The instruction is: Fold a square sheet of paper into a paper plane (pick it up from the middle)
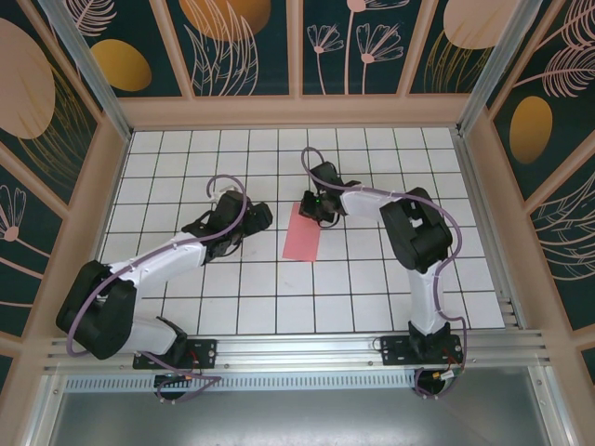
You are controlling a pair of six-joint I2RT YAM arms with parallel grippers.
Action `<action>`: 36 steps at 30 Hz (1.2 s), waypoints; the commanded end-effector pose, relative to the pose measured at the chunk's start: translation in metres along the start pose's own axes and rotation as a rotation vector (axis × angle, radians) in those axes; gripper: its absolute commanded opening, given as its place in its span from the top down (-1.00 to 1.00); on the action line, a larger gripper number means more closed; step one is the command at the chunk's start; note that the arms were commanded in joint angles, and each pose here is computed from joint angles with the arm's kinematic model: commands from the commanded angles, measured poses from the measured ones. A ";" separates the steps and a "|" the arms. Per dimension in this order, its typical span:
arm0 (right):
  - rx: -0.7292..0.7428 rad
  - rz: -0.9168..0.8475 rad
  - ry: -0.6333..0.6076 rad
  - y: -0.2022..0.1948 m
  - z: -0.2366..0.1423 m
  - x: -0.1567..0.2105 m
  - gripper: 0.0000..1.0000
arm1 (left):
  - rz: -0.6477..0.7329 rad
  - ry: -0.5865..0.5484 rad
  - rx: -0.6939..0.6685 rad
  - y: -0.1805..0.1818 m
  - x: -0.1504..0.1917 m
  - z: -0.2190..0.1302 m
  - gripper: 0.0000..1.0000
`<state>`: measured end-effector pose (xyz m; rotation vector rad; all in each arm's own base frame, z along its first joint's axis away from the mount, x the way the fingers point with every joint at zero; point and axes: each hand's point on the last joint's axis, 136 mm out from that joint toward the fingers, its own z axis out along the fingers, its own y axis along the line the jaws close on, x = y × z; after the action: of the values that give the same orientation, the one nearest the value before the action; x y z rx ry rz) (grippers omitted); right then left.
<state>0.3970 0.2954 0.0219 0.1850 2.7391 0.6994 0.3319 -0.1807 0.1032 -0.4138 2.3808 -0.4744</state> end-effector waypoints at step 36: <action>-0.065 0.282 -0.173 -0.063 -0.123 0.038 0.14 | -0.007 0.499 0.283 -0.096 0.150 0.034 -0.01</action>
<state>0.3194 0.1974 0.0759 0.6213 2.5661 0.7852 0.2668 -0.3346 0.0528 -0.2108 2.6545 -1.0562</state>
